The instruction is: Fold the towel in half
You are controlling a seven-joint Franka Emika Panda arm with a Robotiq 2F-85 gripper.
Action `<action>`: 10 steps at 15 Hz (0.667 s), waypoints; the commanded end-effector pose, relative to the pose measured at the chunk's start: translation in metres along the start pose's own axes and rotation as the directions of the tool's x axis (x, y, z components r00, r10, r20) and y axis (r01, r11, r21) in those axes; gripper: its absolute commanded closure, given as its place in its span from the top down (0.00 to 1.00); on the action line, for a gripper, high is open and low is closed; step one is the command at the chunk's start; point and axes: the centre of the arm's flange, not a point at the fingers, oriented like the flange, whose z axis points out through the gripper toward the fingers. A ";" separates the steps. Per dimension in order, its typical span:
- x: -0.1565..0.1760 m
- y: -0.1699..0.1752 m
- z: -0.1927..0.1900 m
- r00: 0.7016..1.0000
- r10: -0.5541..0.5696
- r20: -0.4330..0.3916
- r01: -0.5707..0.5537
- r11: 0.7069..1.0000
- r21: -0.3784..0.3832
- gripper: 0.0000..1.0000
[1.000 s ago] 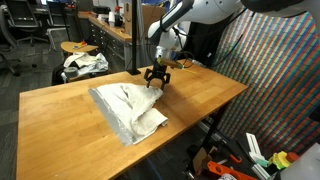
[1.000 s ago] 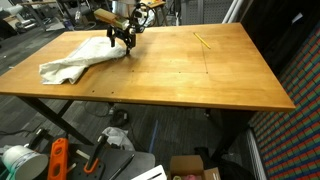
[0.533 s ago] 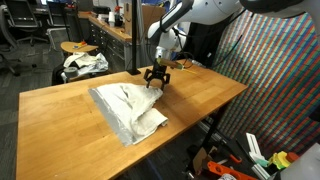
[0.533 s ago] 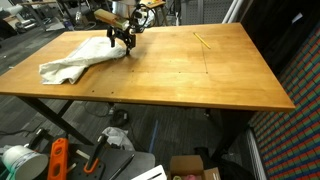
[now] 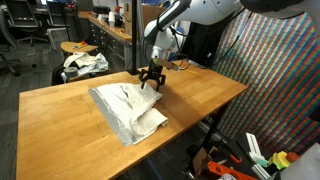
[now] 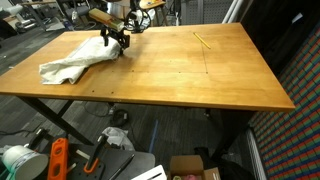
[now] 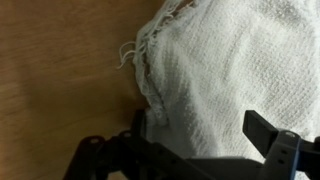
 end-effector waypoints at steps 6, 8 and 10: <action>-0.001 -0.017 -0.001 0.999 -0.044 0.007 0.044 0.996 0.082 1.00; -0.007 -0.024 -0.006 0.998 -0.063 0.002 0.063 0.994 0.094 1.00; -0.013 -0.032 -0.012 0.996 -0.087 -0.009 0.087 0.991 0.105 1.00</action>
